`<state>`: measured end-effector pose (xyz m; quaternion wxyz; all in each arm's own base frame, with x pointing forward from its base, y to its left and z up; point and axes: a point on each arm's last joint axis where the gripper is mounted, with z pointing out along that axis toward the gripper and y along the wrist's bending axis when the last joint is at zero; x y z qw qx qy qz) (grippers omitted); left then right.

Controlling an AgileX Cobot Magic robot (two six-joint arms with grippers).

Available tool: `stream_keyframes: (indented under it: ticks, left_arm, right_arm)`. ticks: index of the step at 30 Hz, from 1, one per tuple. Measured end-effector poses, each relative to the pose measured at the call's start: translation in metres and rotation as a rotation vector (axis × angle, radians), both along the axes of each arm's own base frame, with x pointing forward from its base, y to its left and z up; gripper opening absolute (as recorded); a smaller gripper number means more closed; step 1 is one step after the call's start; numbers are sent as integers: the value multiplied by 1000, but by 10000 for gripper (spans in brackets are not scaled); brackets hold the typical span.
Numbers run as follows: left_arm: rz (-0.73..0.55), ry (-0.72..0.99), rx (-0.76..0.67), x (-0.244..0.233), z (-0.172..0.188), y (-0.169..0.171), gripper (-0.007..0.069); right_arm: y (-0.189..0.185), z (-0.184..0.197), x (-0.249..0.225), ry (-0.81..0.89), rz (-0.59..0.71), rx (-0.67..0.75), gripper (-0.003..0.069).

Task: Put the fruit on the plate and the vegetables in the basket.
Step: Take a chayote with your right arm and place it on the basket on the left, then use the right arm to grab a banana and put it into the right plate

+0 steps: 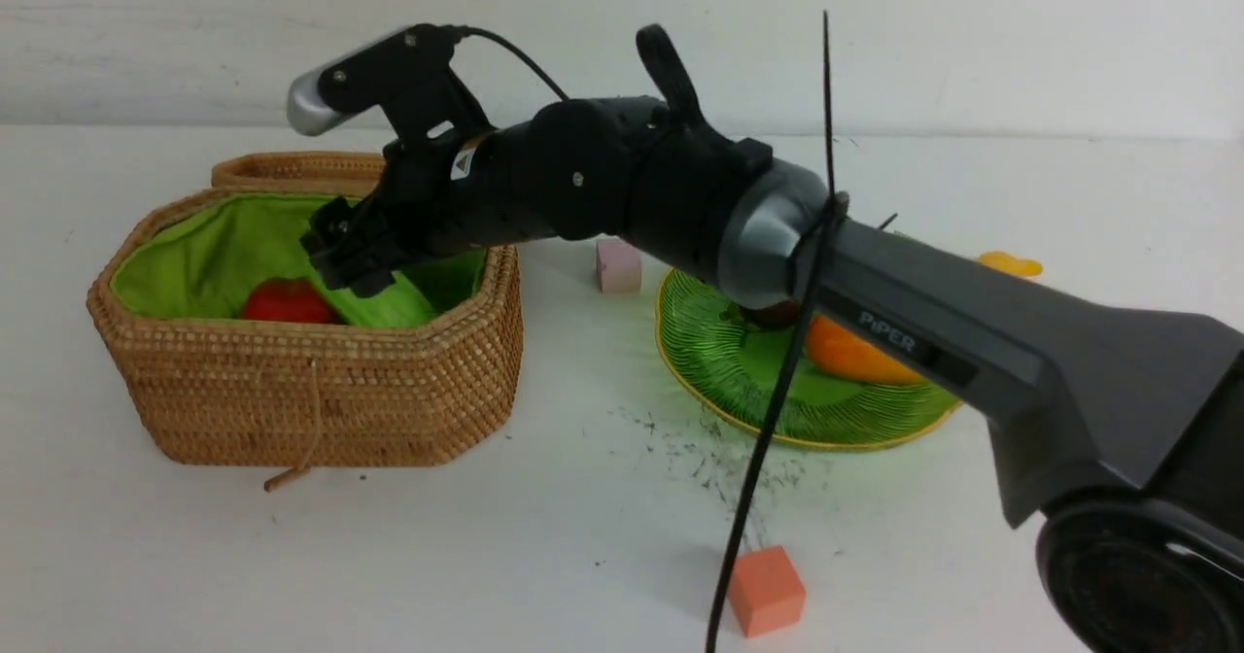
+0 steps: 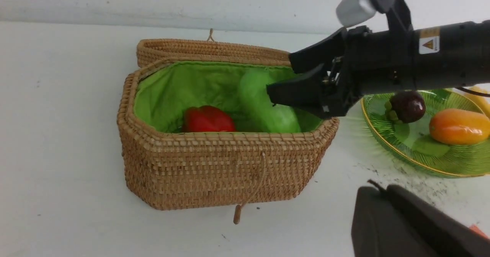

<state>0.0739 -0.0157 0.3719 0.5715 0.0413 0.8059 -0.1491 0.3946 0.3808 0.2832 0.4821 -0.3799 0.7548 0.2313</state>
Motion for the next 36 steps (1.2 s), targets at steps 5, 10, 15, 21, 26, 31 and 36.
stream_keyframes:
  ticks: [5, 10, 15, 21, 26, 31, 36]
  left_arm:
    - [-68, -6, -7, -2, 1, -6, 18]
    - [-162, -14, -9, -5, 1, -13, 18]
    - [-303, -14, -15, -11, 2, -24, 18]
    - [-436, 5, -24, -19, 1, -33, 18]
    - [-504, 7, -24, -23, 1, -37, 18]
    - [-518, 6, -21, -24, 1, -38, 20]
    - [-520, 6, -20, -24, 0, -38, 22]
  right_arm:
    - [-6, 20, -9, 11, 24, -16, 643]
    - [-41, 84, -49, 75, 86, -168, 447]
    - [-105, 138, -83, 105, -47, -424, 104]
    - [-169, 146, -60, 183, -393, -439, -17]
    - [-240, 123, -39, 363, -640, -400, -13]
    - [-317, 66, -17, 633, -823, -386, 45]
    - [-363, 22, -1, 804, -893, -302, 173]
